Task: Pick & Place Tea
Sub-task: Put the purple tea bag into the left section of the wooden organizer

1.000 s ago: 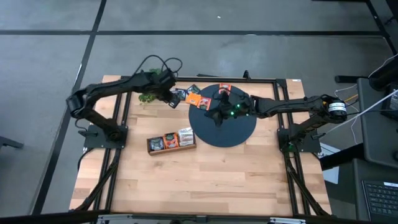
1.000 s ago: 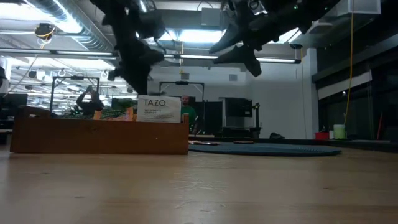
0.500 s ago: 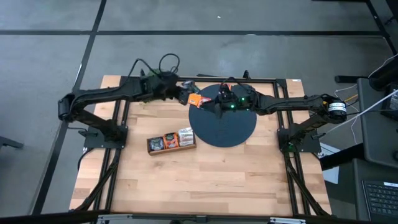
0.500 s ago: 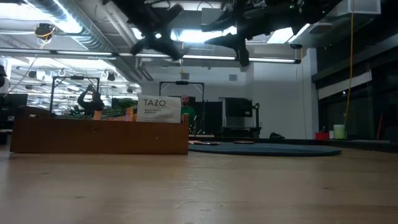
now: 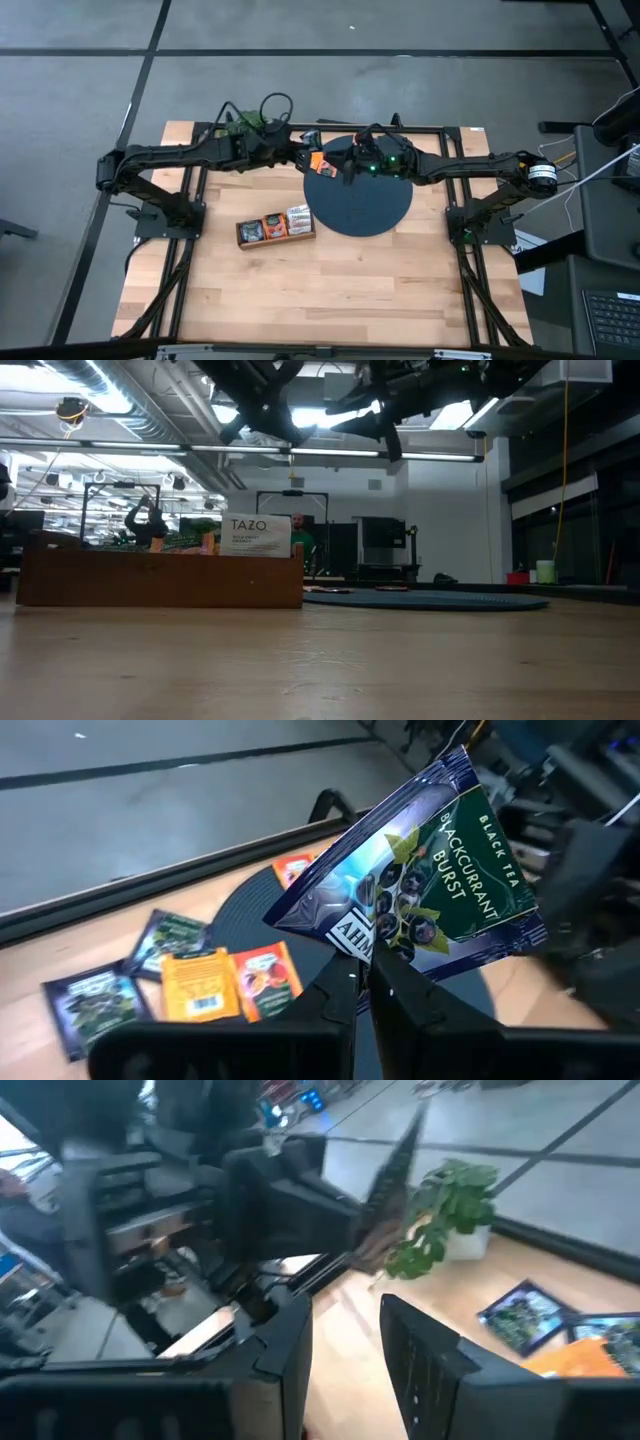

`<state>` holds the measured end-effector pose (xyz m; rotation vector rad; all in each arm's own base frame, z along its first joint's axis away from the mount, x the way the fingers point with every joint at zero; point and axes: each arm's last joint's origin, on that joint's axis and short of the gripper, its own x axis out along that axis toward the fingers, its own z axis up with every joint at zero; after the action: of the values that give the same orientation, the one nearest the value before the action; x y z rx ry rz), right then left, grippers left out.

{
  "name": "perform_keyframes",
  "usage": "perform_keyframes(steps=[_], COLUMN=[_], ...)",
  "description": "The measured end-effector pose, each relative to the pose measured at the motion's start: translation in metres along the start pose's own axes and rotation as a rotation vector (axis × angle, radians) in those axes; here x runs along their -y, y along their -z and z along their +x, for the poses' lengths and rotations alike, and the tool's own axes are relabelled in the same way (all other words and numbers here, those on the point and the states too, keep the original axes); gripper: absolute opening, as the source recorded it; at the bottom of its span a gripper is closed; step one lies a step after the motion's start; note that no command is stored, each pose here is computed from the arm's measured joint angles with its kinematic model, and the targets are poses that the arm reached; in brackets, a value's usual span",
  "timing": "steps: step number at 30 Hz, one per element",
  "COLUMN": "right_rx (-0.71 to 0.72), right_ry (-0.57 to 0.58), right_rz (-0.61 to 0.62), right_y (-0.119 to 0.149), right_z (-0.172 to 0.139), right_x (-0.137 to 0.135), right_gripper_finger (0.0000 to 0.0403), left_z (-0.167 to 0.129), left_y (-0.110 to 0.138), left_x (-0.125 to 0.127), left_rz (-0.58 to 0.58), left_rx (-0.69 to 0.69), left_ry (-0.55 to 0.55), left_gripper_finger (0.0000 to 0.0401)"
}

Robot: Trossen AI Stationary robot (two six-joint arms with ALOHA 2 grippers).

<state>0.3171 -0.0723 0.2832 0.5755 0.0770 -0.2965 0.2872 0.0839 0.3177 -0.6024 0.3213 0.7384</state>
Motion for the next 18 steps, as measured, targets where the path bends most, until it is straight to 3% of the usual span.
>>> perform_keyframes(steps=[18], right_rx=[0.107], right_ry=[0.039], right_rz=[-0.091], right_y=[-0.0083], right_z=[-0.0003], right_x=[-0.0003], right_gripper_finger=[0.0122], left_z=[0.0029], left_y=[-0.0073], left_x=[0.0085], left_rz=[-0.05], left_rx=[0.084], left_ry=[0.079], left_gripper_finger=[0.0012])
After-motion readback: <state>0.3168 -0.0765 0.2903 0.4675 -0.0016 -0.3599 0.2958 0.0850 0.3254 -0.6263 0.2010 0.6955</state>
